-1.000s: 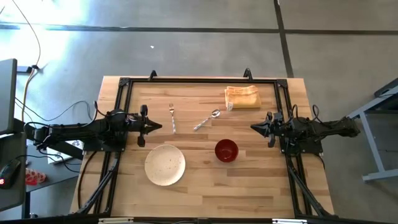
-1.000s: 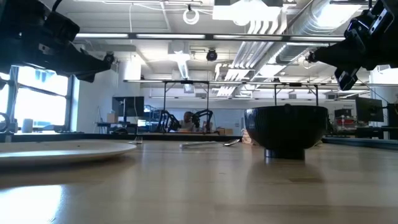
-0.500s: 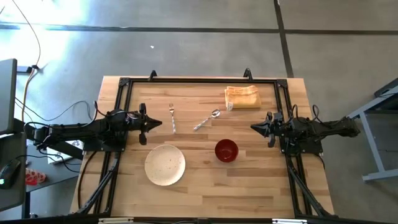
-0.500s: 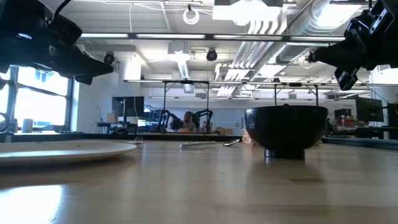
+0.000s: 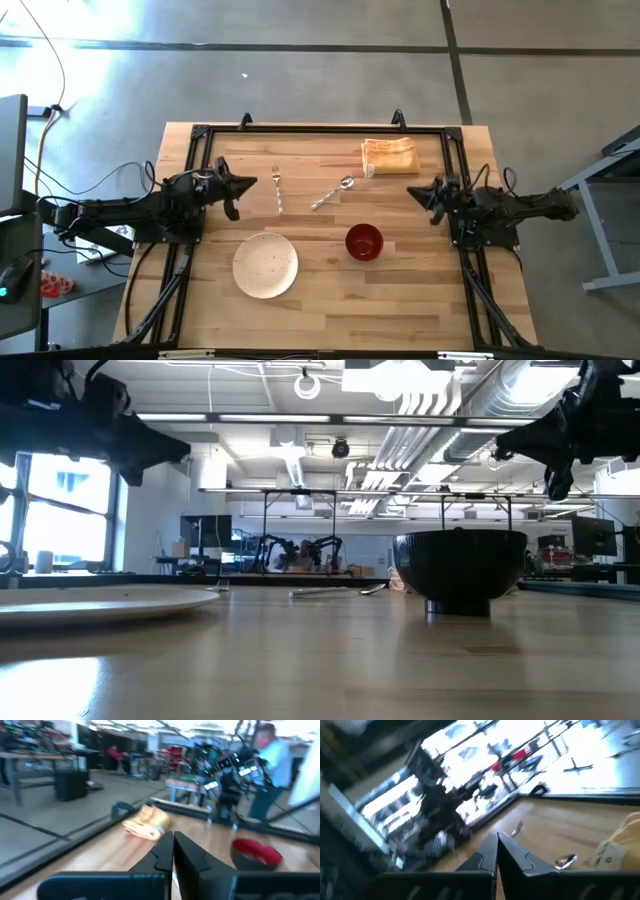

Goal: Set table place
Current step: Put the black bowl on top of the white plate

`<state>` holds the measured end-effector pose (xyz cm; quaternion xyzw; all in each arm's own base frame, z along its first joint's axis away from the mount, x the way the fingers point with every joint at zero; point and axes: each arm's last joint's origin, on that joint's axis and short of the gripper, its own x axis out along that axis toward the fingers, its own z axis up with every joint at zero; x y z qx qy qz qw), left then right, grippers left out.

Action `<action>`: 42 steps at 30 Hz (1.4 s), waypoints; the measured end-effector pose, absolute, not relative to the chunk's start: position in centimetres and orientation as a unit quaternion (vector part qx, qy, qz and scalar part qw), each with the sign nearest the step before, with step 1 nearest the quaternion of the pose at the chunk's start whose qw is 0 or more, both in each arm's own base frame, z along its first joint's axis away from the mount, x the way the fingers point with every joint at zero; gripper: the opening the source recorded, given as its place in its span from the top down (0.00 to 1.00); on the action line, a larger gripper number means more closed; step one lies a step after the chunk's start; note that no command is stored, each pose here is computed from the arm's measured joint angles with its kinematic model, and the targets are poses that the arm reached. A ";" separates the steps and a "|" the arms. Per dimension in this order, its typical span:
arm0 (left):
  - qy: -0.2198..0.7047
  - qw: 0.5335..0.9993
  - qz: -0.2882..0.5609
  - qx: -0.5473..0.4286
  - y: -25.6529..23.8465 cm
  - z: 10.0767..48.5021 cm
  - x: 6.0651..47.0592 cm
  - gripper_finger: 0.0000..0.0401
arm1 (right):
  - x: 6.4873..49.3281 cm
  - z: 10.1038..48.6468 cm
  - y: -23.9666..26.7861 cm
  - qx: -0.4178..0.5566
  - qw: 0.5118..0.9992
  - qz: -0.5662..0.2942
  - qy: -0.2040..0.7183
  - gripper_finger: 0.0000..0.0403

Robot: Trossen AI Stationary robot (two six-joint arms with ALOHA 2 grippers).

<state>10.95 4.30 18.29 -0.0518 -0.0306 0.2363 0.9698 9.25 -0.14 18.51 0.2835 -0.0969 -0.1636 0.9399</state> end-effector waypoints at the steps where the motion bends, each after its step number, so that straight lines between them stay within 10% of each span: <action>1: -0.027 0.968 0.244 -0.052 4.4 18.8 11.0 1.00 | 9.2 18.6 -0.2 0.292 0.935 -0.170 -0.107 1.00; 11: 0.154 0.956 0.250 -0.004 5.1 26.0 12.8 1.00 | 9.8 22.4 -0.7 0.305 0.926 -0.206 -0.085 1.00; 26: 0.284 0.935 0.204 0.063 6.4 31.0 17.0 0.99 | 19.2 29.9 -2.2 0.224 0.834 -0.264 0.431 0.98; 42: 0.297 0.932 0.195 0.067 6.4 30.8 16.9 0.99 | 27.7 25.2 -3.9 0.230 0.729 -0.226 0.604 0.65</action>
